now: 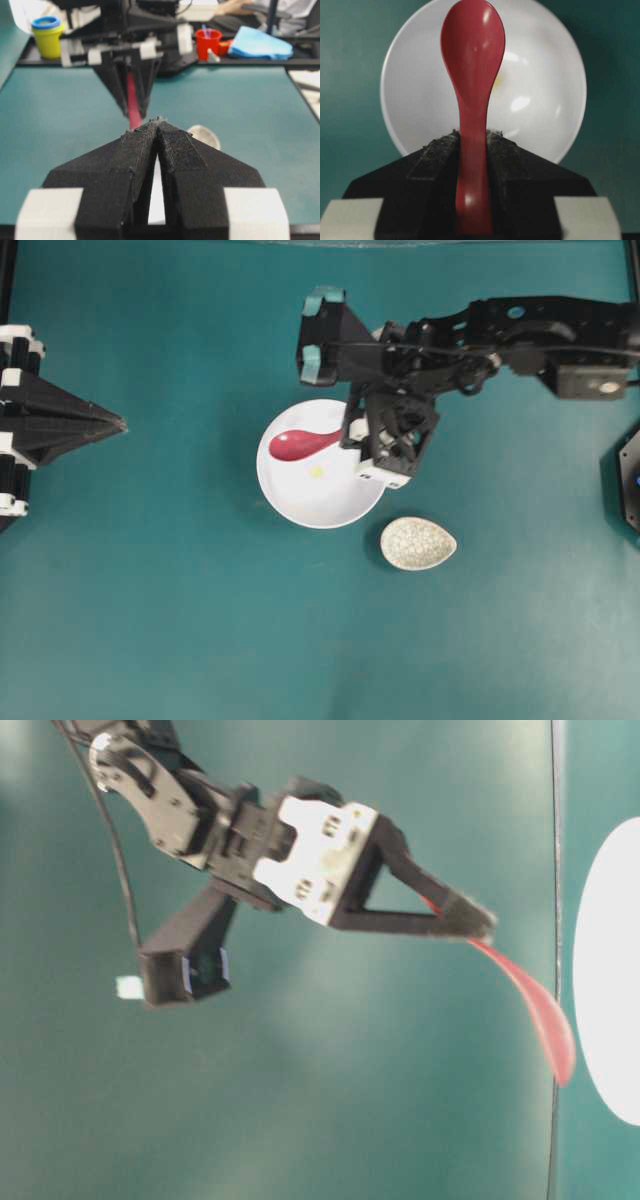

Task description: Scoop the yellow hexagonal prism block from the bowl with a spoon using the right arm.

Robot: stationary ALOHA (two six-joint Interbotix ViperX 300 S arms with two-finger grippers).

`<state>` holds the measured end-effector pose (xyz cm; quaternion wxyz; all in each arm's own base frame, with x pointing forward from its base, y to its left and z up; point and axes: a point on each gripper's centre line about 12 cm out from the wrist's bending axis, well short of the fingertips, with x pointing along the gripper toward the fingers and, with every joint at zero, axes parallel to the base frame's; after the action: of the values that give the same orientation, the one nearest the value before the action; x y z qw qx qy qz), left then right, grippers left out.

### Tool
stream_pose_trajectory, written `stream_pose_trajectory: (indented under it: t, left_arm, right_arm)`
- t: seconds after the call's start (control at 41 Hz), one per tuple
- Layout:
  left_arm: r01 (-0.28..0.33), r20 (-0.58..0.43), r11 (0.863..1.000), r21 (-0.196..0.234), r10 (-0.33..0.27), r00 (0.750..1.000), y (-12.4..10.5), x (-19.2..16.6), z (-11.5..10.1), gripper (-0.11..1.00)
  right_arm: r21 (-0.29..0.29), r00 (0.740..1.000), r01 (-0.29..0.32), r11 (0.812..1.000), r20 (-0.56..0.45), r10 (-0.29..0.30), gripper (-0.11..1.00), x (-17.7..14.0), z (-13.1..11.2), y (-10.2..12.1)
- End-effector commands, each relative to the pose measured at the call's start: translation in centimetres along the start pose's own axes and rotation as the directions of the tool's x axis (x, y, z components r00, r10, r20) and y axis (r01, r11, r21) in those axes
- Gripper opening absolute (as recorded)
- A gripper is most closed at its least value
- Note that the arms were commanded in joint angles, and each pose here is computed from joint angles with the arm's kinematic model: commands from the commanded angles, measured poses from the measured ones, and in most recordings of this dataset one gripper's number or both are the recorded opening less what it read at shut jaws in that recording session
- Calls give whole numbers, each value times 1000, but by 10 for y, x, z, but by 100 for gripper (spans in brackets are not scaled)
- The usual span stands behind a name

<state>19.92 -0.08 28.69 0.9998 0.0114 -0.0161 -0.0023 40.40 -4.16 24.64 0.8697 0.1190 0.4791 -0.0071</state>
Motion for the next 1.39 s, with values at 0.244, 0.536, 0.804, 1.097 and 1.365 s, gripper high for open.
stream_pose_trajectory:
  t: [0.244,0.536,0.804,1.097,1.365]
  left_arm:
    - [1,38,1000,3,-2,999,0,3,14,3]
    - [1,40,1000,3,-1,999,0,2,14,3]
    - [1,35,1000,3,-2,999,0,3,13,3]
    - [1,35,1000,3,-2,999,0,3,13,3]
    - [2,34,1000,3,-2,999,0,3,12,3]
  right_arm:
    - [-22,997,-29,999,-72,27,21,-47,-12,12]
    - [-20,981,-42,999,-192,38,21,-48,-29,13]
    - [21,971,-29,999,-236,33,21,-36,-33,8]
    - [75,952,-14,997,-304,36,21,-20,-28,4]
    - [76,933,-16,997,-357,42,21,-9,-21,4]
